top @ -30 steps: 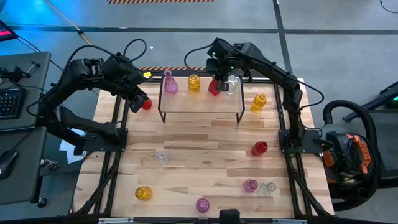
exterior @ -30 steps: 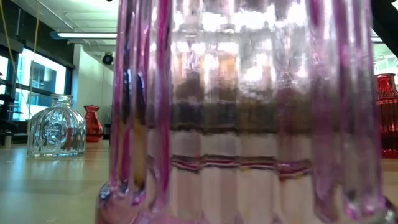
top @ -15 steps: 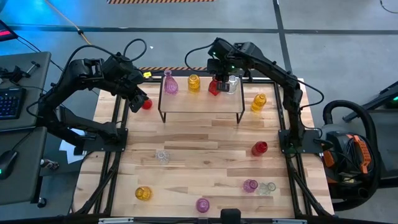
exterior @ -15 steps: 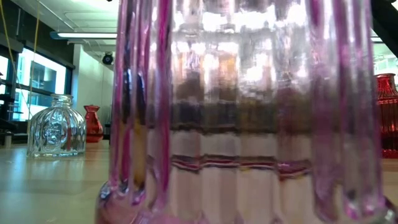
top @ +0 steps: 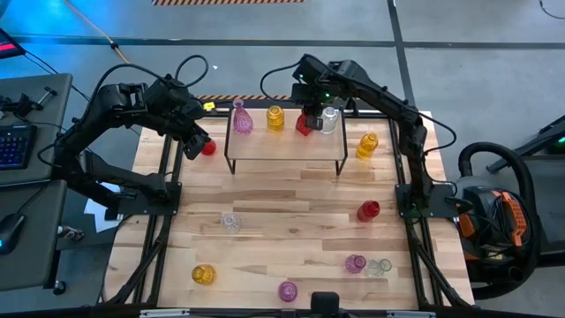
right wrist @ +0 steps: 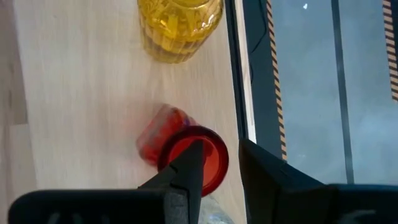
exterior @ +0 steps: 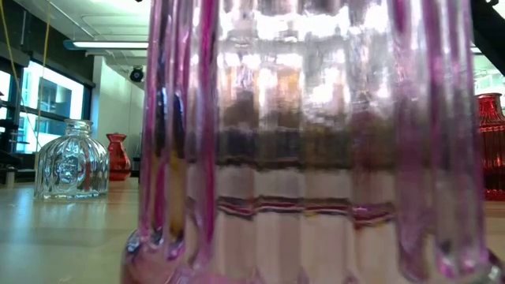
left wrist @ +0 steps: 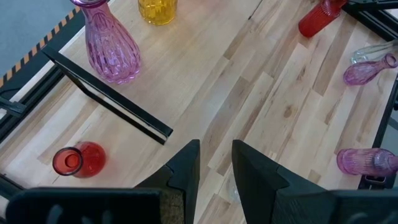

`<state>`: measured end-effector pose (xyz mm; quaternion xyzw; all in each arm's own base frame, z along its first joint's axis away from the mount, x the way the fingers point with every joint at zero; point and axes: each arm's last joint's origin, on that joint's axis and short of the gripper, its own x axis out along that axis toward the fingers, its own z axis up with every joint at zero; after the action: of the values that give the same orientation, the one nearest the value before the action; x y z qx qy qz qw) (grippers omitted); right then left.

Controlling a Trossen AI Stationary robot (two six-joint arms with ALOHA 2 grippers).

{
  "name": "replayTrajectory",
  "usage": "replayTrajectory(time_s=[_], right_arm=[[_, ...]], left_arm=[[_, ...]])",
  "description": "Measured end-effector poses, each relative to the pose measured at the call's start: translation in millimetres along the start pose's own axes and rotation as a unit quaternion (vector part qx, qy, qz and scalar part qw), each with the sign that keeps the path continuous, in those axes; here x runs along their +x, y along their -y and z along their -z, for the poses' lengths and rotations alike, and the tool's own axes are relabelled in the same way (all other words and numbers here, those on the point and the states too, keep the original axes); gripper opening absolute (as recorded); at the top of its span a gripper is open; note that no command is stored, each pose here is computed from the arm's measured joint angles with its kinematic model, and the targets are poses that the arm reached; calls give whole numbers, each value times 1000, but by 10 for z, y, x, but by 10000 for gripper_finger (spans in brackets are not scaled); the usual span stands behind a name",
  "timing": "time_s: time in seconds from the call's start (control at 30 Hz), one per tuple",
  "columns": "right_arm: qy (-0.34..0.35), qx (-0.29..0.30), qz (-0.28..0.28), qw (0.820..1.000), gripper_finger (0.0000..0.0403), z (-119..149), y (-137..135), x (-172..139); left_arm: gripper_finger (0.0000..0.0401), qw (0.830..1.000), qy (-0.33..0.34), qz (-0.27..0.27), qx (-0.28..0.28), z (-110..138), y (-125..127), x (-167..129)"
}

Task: Sort vases onto shelf
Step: Adjust the red vase on the shelf

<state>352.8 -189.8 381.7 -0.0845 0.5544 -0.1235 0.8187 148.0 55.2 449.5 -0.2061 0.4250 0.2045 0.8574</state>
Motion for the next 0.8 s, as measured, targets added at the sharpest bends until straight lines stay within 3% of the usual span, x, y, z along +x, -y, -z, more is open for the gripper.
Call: replayTrajectory(time_s=[0.8], right_arm=[[17, 4, 14, 1000, 83, -31, 116, 108]], left_arm=[[85, 1000, 0, 0, 0, 0, 0, 0]])
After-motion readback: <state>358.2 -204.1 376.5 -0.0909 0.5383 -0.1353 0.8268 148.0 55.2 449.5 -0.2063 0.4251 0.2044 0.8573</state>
